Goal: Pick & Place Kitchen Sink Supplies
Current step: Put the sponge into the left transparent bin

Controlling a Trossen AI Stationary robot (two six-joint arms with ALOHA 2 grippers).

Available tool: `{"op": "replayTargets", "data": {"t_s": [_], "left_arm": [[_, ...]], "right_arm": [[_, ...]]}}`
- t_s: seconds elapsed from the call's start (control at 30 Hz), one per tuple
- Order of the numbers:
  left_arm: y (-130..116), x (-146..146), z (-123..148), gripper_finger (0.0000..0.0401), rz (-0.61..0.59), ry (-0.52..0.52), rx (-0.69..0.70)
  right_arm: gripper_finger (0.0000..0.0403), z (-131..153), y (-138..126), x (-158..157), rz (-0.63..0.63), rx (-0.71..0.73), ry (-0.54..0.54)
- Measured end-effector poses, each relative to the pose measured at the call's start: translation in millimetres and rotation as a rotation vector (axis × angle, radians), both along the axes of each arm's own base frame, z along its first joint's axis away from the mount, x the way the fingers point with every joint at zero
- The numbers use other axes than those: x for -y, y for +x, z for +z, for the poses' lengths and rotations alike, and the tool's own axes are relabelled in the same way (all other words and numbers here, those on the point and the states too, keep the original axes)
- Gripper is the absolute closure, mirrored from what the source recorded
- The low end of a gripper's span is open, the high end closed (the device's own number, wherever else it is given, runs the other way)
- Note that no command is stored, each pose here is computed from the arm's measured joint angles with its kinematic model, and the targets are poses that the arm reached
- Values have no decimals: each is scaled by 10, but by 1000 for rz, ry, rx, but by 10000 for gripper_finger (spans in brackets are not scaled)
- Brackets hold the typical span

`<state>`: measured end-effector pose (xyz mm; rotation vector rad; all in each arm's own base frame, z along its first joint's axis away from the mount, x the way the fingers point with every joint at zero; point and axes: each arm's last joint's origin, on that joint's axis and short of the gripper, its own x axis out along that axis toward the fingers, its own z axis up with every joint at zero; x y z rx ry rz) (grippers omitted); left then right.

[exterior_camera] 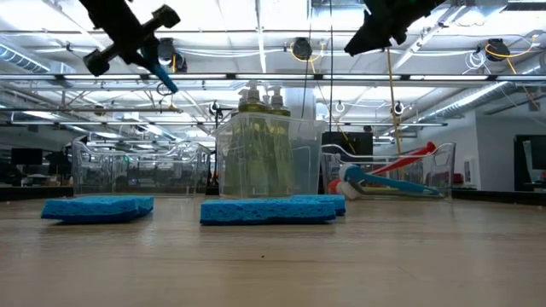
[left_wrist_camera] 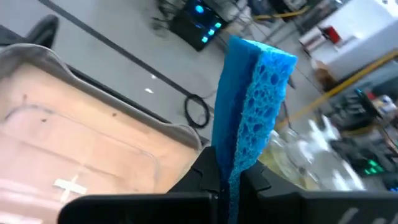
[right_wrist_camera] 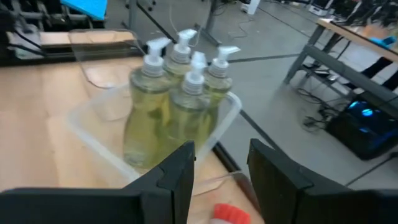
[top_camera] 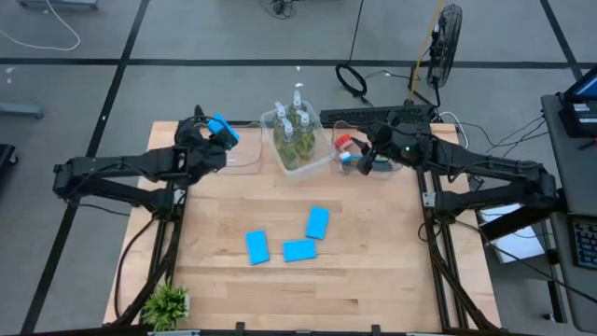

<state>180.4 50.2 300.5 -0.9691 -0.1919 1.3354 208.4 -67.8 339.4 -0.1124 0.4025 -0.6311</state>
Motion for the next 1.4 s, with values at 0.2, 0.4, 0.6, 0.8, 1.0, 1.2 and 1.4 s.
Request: {"op": "replayTargets", "data": {"t_s": [0.2,0.4,0.6,0.8,1.0,1.2,1.4], "left_arm": [[106,-273,-183,393,53,-91,-94],[236,-637,-302,393,-47,-181,-136],[196,-1009,-456,393,-184,-294,-209],[123,-1262,-605,393,-316,-374,-275],[140,-1503,-675,393,-452,-417,-368],[229,-1666,-780,393,-545,-498,-448],[158,-1587,-789,393,-549,-605,-501]], "right_arm": [[265,-34,0,123,-28,-60,-48],[267,-51,-39,218,-68,-86,-51],[268,-53,-66,277,-96,-88,-49],[268,-54,-68,279,-98,-89,-48],[270,-55,-68,279,-101,-84,-42],[267,-55,-68,279,-111,-64,-20],[266,-56,-68,279,-111,-66,-21]]}}
